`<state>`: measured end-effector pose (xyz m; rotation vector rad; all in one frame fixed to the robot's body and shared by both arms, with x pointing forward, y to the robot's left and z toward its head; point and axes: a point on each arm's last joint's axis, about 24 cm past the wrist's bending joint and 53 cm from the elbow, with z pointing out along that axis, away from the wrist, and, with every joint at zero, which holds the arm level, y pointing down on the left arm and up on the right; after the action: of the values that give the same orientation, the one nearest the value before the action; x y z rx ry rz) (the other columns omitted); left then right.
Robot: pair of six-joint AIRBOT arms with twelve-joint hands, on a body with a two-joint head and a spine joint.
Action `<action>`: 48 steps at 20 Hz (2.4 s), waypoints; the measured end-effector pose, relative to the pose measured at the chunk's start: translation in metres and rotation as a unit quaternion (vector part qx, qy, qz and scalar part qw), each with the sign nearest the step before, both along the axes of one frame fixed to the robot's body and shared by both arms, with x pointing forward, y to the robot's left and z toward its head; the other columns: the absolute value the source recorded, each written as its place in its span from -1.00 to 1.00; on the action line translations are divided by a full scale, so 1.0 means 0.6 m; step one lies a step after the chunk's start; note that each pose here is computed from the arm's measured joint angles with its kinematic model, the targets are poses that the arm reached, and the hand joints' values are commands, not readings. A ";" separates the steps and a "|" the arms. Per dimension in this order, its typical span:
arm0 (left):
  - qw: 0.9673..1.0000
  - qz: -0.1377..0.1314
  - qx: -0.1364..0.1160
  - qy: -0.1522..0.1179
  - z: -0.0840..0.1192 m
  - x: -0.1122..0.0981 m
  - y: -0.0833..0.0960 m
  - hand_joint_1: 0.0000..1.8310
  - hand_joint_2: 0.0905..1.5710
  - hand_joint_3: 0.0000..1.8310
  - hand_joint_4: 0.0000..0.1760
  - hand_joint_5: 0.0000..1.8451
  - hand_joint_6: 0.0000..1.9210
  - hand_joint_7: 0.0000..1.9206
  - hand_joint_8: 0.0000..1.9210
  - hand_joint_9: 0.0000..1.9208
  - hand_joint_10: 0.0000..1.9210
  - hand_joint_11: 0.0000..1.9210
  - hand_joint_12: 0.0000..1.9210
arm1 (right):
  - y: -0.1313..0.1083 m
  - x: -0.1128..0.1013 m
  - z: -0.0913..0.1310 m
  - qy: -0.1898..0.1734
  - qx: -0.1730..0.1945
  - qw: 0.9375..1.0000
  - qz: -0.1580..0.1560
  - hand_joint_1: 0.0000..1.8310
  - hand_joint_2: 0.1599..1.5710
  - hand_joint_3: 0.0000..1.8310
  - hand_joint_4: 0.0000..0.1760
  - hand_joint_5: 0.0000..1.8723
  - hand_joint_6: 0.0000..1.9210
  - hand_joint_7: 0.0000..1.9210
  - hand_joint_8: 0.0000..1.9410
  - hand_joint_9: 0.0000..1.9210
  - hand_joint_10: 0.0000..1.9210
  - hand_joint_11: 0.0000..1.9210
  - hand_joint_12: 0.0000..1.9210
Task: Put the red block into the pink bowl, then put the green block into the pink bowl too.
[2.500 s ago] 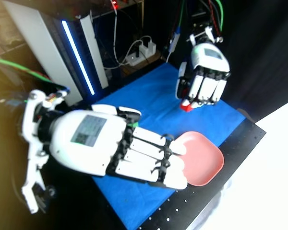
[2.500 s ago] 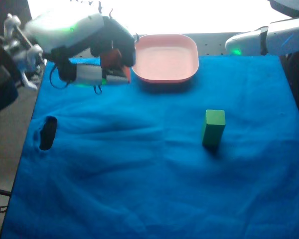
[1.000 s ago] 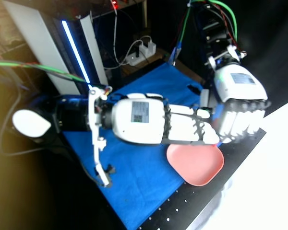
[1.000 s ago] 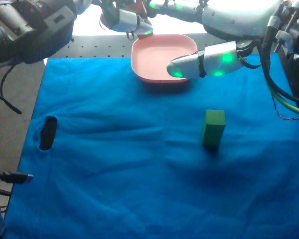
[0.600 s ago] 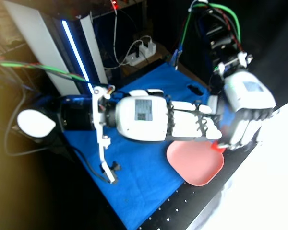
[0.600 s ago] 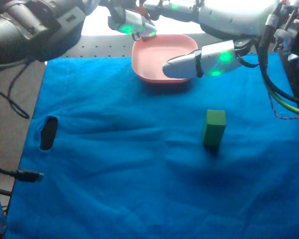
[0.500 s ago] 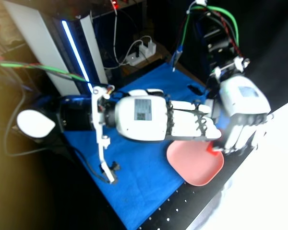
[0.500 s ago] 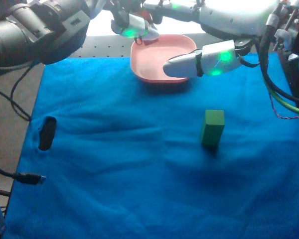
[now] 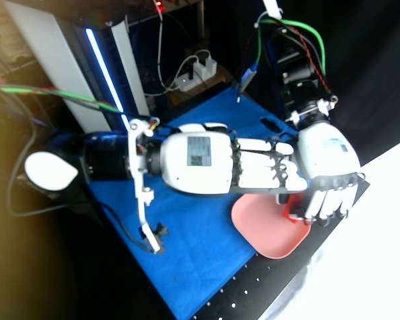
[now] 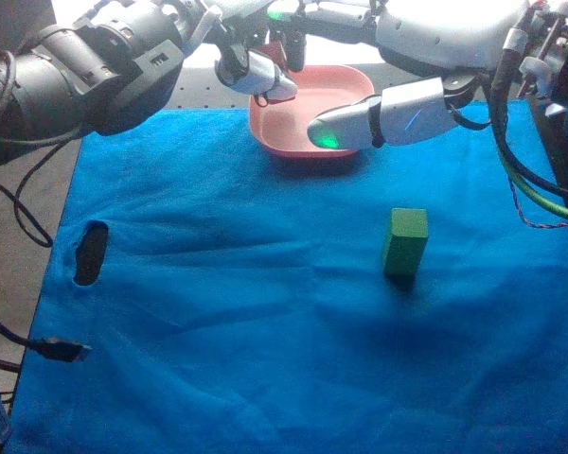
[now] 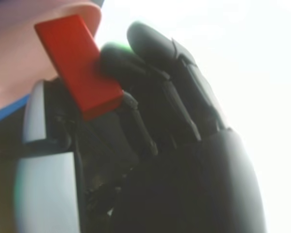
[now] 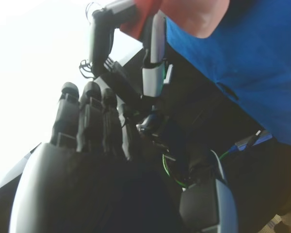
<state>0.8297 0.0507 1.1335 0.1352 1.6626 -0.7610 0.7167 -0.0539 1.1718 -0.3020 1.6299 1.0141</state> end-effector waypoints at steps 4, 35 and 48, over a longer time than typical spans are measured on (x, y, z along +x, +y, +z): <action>1.000 -0.002 -0.004 0.012 -0.017 -0.004 -0.004 0.37 0.35 -1.00 -1.00 0.13 -0.28 0.09 0.12 0.11 -0.04 -0.05 0.45 | 0.000 0.000 0.000 0.000 0.000 1.000 0.000 -1.00 0.20 -1.00 -0.32 -0.91 -1.00 -0.84 -1.00 -0.87 -1.00 -1.00 -0.62; 0.999 0.017 -0.024 -0.018 0.099 0.028 0.018 0.05 0.10 -1.00 0.06 -0.73 -1.00 -0.65 -1.00 -0.58 -1.00 -0.64 -0.88 | -0.010 0.001 0.005 0.000 0.003 1.000 -0.005 -1.00 0.11 -1.00 0.16 -0.99 -1.00 -1.00 -1.00 -1.00 -1.00 -1.00 -0.76; 0.997 0.034 -0.003 -0.067 0.179 -0.026 0.152 -0.19 -0.21 -1.00 1.00 -0.87 -0.99 -0.86 -1.00 -0.97 -1.00 -1.00 -1.00 | -0.108 -0.014 0.004 0.047 0.023 0.997 -0.058 -0.78 -0.09 -1.00 0.92 -1.00 -1.00 -1.00 -1.00 -1.00 -1.00 -1.00 -0.99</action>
<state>0.8139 0.1421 1.2411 0.1230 1.5294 -0.6905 0.7082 -0.1184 1.1745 -0.1296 1.6858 0.9878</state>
